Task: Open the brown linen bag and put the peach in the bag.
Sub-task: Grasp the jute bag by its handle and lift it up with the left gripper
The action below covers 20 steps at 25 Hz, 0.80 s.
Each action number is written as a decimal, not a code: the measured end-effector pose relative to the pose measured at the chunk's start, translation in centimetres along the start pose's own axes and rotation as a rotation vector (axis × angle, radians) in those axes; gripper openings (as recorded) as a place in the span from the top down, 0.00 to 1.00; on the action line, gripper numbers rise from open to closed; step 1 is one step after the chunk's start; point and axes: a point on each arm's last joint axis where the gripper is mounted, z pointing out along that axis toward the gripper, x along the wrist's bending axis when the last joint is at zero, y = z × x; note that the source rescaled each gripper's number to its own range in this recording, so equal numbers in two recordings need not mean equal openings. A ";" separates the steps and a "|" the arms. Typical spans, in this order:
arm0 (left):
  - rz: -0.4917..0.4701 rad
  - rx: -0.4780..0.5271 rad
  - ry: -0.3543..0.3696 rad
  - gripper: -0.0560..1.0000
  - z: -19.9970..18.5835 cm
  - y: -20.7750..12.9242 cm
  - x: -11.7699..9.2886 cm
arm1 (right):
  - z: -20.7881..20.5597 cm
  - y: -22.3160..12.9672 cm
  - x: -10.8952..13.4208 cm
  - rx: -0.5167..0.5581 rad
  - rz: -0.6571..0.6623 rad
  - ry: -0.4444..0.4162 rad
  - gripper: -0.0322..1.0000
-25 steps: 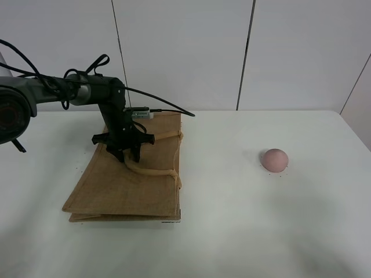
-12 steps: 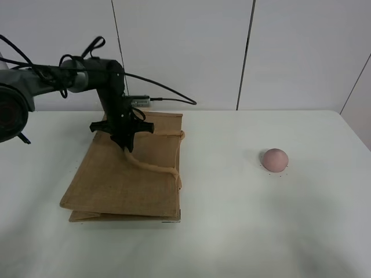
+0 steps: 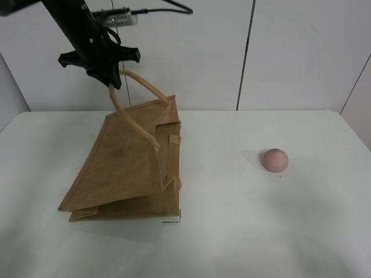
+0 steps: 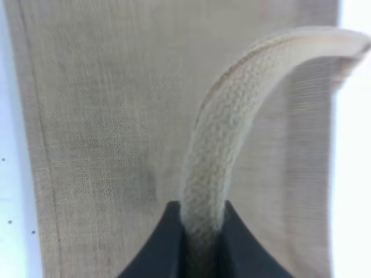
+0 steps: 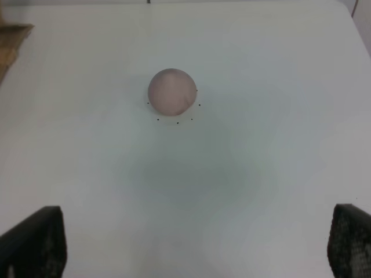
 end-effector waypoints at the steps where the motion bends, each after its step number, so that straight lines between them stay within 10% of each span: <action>1: 0.010 -0.024 -0.014 0.94 -1.4 -0.2 -0.1 | 0.0 0.0 0.0 0.000 0.000 0.000 0.00; 20: 0.058 -0.153 -0.098 0.95 -8.7 -1.6 -0.6 | 0.0 0.0 0.0 0.000 0.000 0.000 0.00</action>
